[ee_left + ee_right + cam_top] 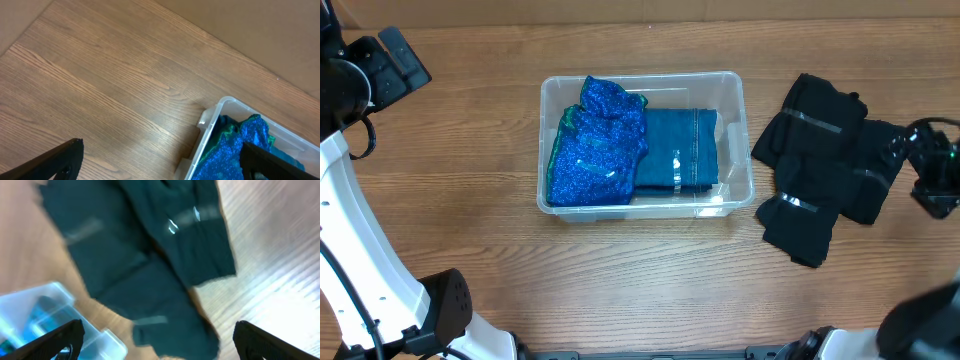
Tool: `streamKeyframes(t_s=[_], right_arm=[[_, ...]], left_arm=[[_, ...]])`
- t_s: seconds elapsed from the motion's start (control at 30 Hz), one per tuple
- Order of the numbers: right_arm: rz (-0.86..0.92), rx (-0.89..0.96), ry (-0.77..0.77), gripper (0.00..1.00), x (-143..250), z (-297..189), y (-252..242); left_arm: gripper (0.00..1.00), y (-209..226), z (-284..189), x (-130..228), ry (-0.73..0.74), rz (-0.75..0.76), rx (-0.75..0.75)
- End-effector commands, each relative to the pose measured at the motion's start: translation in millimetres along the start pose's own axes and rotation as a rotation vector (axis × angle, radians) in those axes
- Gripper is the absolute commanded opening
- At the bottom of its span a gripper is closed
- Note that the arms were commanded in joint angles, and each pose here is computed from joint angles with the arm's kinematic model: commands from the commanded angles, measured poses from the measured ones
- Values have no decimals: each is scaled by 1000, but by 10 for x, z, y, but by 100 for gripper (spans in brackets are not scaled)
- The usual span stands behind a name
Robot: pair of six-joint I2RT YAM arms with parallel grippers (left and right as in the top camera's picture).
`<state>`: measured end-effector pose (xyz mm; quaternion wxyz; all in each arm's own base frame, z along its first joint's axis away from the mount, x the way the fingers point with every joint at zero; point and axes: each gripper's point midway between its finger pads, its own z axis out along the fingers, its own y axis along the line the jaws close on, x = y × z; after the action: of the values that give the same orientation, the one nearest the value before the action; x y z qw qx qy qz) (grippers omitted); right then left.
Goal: Pack container
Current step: 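Raise the left arm clear and reach the right gripper to the black garments, then grasp the top black garment with the right gripper and place it in the bin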
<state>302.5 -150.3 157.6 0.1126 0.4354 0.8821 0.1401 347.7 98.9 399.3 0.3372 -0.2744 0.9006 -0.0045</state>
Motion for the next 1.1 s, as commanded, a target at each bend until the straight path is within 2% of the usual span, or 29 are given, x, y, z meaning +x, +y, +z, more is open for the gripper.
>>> streamKeyframes(t_s=[0.0, 0.2, 0.5, 0.57, 0.67, 0.77, 0.83, 0.97, 1.07], right_arm=[[-65, -18, 137, 100, 73, 318, -12], [-142, 19, 310, 100, 456, 820, 27], [-191, 45, 369, 99, 956, 1416, -159], [-163, 56, 386, 90, 1076, 1507, -257], [-152, 48, 400, 71, 1206, 1607, -335], [-143, 3, 414, 54, 1252, 1611, -274], [-141, -40, 413, 37, 1243, 1563, -178], [-153, -133, 384, 15, 1182, 1294, 86], [-196, -216, 311, 4, 1092, 923, 360]], left_arm=[[100, 8, 8, -5, -1, 4, -5], [100, 8, 8, -5, -1, 4, -5], [100, 8, 8, -5, -1, 4, -5], [100, 8, 8, -5, -1, 4, -5], [100, 8, 8, -5, -1, 4, -5], [100, 8, 8, -5, -1, 4, -5], [100, 8, 8, -5, -1, 4, -5], [100, 8, 8, -5, -1, 4, -5], [100, 8, 8, -5, -1, 4, -5]])
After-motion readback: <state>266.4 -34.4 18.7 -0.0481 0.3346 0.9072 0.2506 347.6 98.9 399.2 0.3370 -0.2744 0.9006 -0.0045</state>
